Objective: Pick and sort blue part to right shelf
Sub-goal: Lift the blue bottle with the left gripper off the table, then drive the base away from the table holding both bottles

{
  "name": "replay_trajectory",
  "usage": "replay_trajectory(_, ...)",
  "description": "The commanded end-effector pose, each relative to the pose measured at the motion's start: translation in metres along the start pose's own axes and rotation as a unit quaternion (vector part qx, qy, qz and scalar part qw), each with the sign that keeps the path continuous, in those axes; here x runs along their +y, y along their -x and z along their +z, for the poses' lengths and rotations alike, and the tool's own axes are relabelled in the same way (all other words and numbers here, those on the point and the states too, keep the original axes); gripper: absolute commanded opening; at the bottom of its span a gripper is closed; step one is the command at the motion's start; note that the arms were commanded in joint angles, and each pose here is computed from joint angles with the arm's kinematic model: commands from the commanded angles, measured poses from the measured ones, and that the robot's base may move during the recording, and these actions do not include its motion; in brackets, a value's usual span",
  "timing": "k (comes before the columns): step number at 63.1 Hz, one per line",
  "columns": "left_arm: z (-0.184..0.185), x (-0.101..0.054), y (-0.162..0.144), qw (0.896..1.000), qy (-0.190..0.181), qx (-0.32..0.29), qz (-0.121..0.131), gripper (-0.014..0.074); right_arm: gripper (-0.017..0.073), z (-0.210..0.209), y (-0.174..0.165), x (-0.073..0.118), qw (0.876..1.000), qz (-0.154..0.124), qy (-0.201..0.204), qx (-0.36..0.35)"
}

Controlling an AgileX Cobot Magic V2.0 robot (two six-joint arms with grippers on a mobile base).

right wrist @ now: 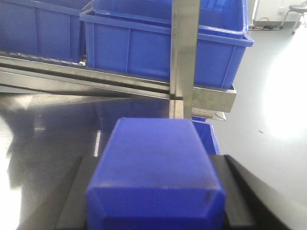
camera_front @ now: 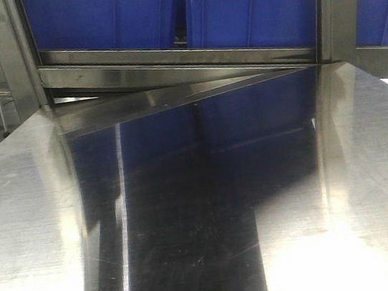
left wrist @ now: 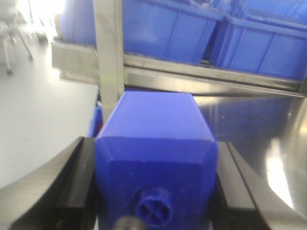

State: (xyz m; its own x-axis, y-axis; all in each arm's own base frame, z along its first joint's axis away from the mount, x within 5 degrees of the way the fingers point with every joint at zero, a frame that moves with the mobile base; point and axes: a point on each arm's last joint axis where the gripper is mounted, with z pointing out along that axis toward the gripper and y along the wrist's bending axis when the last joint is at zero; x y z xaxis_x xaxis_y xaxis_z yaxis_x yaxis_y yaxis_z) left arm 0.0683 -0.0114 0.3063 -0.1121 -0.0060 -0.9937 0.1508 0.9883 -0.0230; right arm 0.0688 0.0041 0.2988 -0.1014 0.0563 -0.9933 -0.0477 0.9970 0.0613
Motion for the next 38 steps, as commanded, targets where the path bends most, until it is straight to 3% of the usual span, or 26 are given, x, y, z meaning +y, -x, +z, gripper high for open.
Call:
replay_trajectory(1,-0.008,0.0011,0.0149,0.998,0.009,-0.053,0.018,0.0386,0.0393,-0.0026,0.0183,0.0001,0.998,-0.004,-0.003,-0.059)
replay_trajectory(38,-0.0143,0.0007,0.016,0.998,0.008,-0.068,0.016,0.0386,0.0393,-0.0026,0.0183,0.0001,0.998,-0.004,-0.003,-0.059)
